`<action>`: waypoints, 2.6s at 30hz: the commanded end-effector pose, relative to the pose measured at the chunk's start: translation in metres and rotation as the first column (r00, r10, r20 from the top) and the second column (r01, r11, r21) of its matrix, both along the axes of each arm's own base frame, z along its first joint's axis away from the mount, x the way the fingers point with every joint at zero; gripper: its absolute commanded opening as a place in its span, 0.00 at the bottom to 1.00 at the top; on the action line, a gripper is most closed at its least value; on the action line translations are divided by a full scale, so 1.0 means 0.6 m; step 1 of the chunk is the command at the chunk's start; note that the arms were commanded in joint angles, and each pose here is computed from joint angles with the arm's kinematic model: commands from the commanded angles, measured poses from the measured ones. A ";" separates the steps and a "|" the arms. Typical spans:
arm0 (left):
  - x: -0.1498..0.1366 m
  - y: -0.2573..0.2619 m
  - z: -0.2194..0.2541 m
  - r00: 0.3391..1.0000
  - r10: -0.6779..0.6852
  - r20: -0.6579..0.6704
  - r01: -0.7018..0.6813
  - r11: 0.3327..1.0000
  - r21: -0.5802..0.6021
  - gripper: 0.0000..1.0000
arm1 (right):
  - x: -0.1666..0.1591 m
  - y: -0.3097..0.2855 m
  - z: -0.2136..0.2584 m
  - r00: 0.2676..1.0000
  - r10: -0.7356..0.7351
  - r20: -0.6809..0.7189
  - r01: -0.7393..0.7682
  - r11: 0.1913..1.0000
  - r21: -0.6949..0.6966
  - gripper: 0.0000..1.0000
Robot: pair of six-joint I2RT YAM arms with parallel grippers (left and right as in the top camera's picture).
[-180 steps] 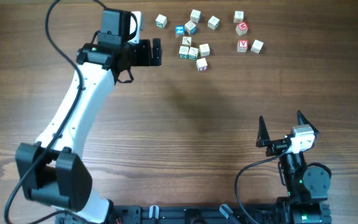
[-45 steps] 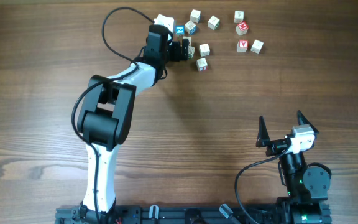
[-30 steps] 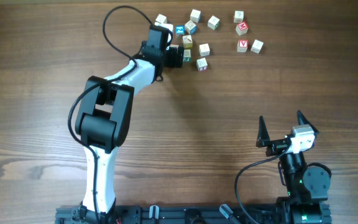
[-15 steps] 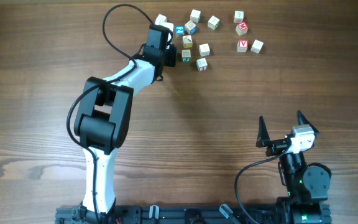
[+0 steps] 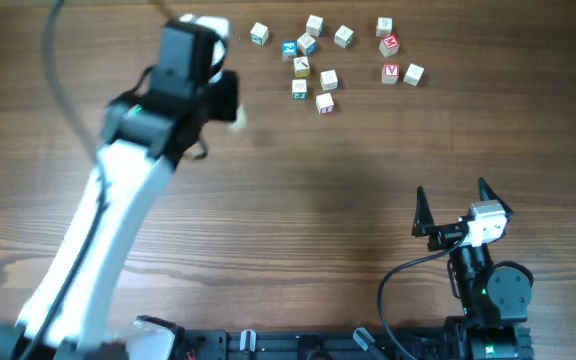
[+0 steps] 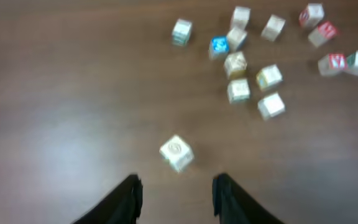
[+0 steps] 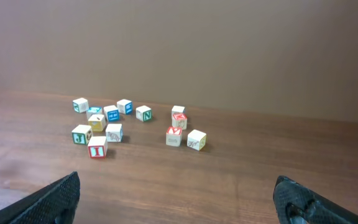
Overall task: Form a tower
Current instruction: 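Carry the held block toward the table center with the left gripper, then lower the block onto the table and open the left gripper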
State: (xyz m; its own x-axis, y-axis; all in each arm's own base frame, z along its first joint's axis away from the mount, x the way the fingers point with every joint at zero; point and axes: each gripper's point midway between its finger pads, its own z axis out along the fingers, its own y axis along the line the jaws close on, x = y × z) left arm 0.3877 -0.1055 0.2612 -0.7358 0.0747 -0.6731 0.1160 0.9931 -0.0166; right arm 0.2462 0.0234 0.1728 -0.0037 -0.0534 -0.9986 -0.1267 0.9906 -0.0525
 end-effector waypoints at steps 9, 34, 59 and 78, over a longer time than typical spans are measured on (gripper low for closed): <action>-0.126 0.078 -0.078 0.912 0.328 -0.246 -0.352 0.934 -0.061 1.00 | -0.001 0.002 0.004 1.000 0.005 0.009 -0.005 1.000 0.008 1.00; -0.351 0.133 -0.350 0.120 0.684 -0.719 -0.874 0.416 0.250 1.00 | -0.001 0.002 0.004 1.000 0.005 0.010 -0.005 1.000 0.008 1.00; -0.190 0.131 -0.388 0.776 0.389 -0.497 -0.471 0.881 -0.046 0.37 | -0.001 0.002 0.004 1.000 0.005 0.009 -0.005 1.000 0.008 1.00; -0.151 0.098 -0.375 0.927 -0.024 -0.374 0.011 0.999 -0.037 1.00 | -0.001 0.002 0.004 1.000 0.005 0.010 -0.005 1.000 0.008 0.99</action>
